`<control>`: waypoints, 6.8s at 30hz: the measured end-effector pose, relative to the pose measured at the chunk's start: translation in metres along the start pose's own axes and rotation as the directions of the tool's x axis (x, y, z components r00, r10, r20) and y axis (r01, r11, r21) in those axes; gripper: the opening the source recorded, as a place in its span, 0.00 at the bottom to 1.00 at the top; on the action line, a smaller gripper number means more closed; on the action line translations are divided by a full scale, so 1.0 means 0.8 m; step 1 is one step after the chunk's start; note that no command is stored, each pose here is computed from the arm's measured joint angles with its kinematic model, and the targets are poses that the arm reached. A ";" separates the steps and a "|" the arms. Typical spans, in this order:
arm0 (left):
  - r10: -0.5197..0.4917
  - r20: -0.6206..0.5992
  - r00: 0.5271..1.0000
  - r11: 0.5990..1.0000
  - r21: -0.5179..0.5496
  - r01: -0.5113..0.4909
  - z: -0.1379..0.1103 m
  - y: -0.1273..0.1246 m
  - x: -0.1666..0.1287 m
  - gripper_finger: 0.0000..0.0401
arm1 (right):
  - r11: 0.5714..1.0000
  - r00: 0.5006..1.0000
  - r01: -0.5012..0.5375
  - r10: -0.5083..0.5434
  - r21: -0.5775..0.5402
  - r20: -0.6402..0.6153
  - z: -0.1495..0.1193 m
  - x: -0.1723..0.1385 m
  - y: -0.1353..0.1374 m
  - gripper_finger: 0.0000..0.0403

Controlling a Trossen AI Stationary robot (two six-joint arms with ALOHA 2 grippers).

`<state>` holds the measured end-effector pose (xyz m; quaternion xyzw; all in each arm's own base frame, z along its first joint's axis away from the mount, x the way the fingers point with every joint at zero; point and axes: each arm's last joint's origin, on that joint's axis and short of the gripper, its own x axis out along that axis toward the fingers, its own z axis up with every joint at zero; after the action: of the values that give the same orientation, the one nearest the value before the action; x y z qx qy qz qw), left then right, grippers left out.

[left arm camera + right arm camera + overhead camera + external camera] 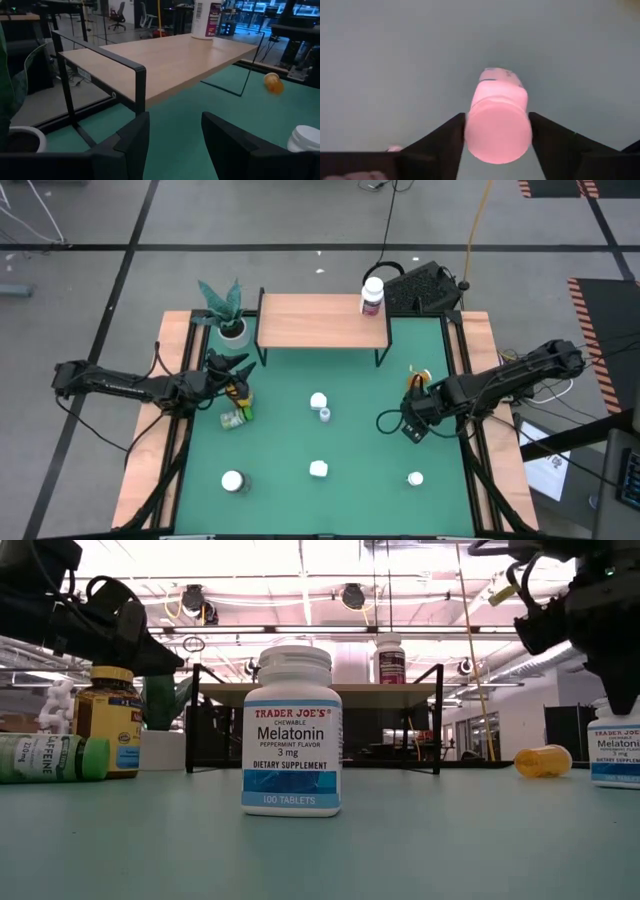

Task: Pick and place medicine bottles onto shelf by color
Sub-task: Put the white blue medicine bottle on the top right of the shelf, then put the yellow medicine bottle on the shelf

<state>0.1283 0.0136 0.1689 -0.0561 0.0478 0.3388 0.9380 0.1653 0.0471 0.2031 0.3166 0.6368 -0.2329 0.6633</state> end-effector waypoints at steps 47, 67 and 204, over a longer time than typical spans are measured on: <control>0.036 -0.002 0.999 0.999 0.016 -0.036 0.000 0.005 0.003 0.46 | 0.660 0.950 0.305 -0.155 -0.687 0.272 0.321 -0.210 -0.059 0.46; 0.033 -0.006 0.999 0.999 0.023 -0.033 0.000 0.005 0.003 0.46 | 0.651 0.931 0.361 -0.204 -0.668 0.304 0.322 -0.212 -0.060 0.52; -0.588 -0.226 0.776 0.668 0.406 0.624 0.129 -0.163 0.033 0.60 | 0.606 0.095 -0.006 0.792 -0.795 0.603 0.121 0.041 0.073 0.79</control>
<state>0.2377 -0.0556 0.2770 0.1418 0.1403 -0.0159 0.9798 0.2771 0.0214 0.1771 0.0449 0.0046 0.0621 0.9970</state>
